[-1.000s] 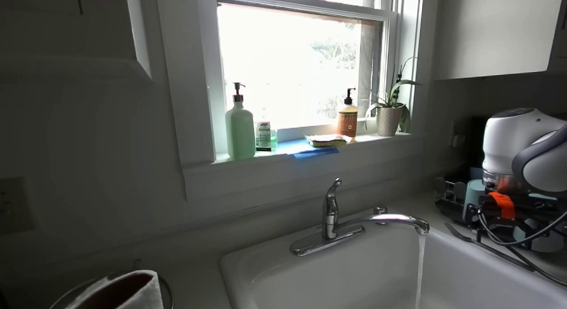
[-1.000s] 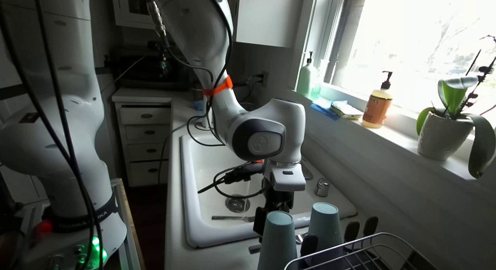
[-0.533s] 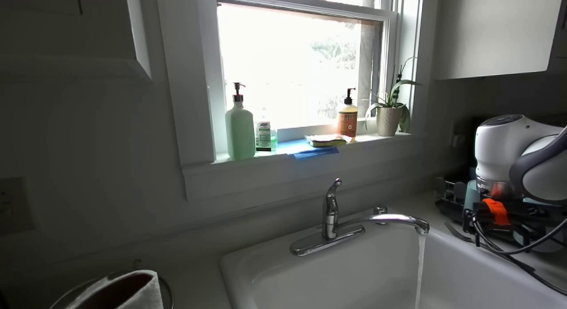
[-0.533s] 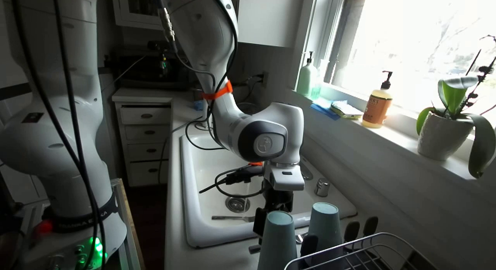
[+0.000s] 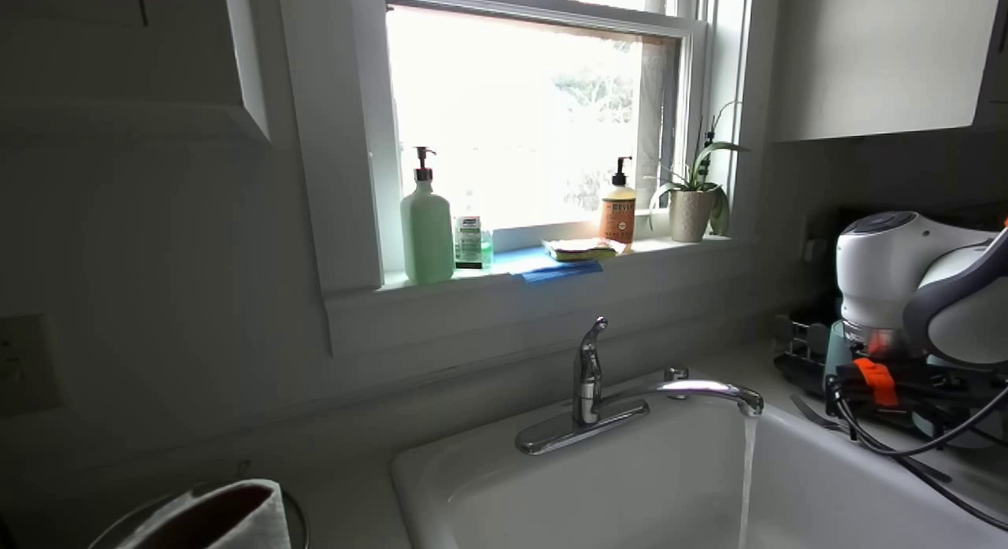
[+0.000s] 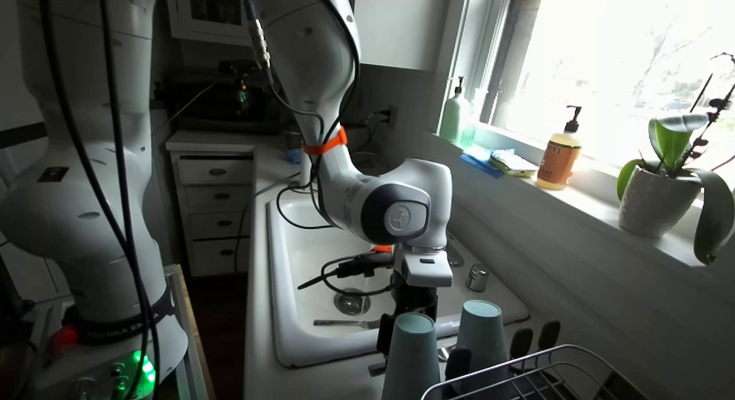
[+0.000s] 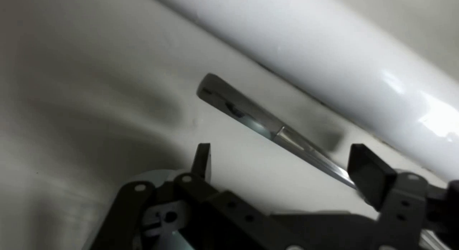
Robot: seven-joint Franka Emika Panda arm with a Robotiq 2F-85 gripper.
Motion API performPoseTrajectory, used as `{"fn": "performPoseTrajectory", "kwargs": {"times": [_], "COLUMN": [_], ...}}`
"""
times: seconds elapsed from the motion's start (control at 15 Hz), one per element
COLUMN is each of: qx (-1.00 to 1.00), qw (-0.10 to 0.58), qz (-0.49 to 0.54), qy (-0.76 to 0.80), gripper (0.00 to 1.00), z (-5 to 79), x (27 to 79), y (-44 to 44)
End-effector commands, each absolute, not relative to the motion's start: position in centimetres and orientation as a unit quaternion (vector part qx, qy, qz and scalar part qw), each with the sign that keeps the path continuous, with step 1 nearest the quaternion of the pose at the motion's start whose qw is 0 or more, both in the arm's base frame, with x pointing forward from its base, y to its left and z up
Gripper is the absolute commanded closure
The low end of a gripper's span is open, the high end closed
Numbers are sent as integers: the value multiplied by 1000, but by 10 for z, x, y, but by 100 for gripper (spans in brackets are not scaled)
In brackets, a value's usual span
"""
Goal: Turn the faucet on then rinse the fork under it
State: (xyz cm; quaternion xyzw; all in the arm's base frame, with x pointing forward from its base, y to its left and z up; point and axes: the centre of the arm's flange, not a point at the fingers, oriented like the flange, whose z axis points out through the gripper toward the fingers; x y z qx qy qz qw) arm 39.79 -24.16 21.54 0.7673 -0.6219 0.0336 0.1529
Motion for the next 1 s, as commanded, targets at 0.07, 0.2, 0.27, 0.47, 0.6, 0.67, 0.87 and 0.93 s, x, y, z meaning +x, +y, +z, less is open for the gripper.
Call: {"fn": "performPoseTrajectory", "kwargs": {"times": [0.07, 0.2, 0.27, 0.47, 0.6, 0.67, 0.87, 0.93], "qx": [757, 759, 761, 763, 765, 766, 768, 769], "qw": [167, 167, 166, 168, 168, 165, 161, 158], "qz": [31, 37, 38, 39, 38, 35, 43, 45], "qy": [-631, -628, -626, -623, -621, -621, -619, -618], "gripper": [15, 11, 2, 0, 20, 25, 37, 32], "z": [201, 200, 200, 199, 198, 197, 198, 198], "x": [402, 404, 404, 406, 407, 407, 411, 412], "y": [-242, -243, -243, -244, -244, -244, -243, -242]}}
